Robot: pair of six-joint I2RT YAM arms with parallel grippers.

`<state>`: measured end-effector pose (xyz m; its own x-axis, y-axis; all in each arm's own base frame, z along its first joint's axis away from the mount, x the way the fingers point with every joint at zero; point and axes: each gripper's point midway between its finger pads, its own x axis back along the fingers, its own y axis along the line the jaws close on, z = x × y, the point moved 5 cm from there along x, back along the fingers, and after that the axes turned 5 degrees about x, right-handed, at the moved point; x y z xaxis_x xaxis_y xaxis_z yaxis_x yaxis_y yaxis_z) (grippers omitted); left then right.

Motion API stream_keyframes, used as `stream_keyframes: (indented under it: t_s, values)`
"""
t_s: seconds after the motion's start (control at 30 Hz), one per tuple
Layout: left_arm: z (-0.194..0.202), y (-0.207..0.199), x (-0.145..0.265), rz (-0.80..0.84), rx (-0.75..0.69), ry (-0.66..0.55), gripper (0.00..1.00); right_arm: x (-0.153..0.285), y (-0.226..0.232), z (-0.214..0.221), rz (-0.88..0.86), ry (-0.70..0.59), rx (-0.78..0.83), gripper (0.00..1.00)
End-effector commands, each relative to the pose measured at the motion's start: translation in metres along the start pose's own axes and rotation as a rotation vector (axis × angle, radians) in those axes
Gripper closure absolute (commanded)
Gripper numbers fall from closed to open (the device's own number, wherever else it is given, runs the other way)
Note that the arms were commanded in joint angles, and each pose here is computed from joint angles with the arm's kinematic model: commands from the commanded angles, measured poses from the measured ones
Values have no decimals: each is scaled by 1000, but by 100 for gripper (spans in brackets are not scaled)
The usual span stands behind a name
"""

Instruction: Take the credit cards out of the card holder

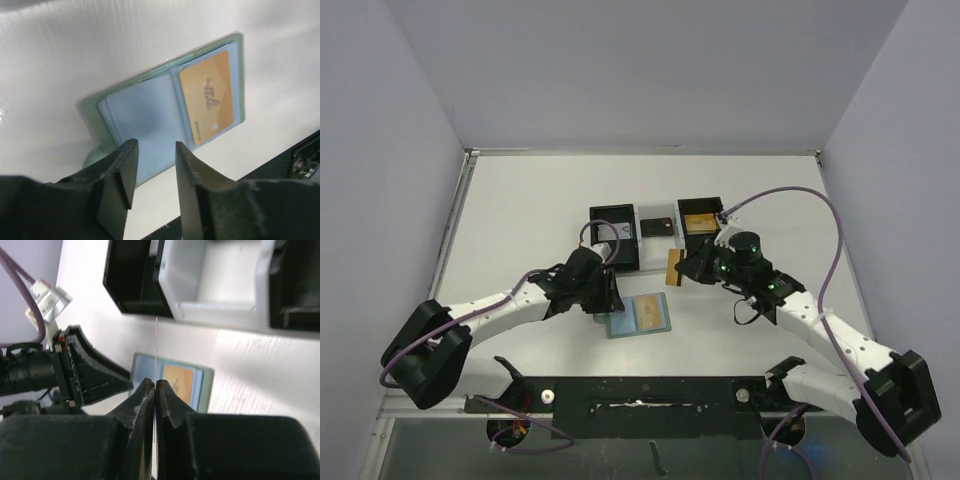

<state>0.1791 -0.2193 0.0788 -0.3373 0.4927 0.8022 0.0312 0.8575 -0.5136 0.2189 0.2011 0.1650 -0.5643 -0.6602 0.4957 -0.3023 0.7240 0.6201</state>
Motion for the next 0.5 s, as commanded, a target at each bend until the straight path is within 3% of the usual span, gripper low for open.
stream_keyframes:
  t_s: [0.0, 0.13, 0.27, 0.47]
  values:
    - [-25, -25, 24, 88, -44, -135, 62, 33, 2, -46, 85, -281, 197, 100]
    - [-31, -31, 35, 128, -53, -183, 55, 55, -1, -62, 129, -435, 388, 100]
    - [-33, -35, 41, 158, -55, -211, 46, 69, -12, -72, 220, -505, 653, 100]
    - [-36, -36, 43, 164, -60, -229, 42, 81, -32, -95, 453, -435, 1071, 100]
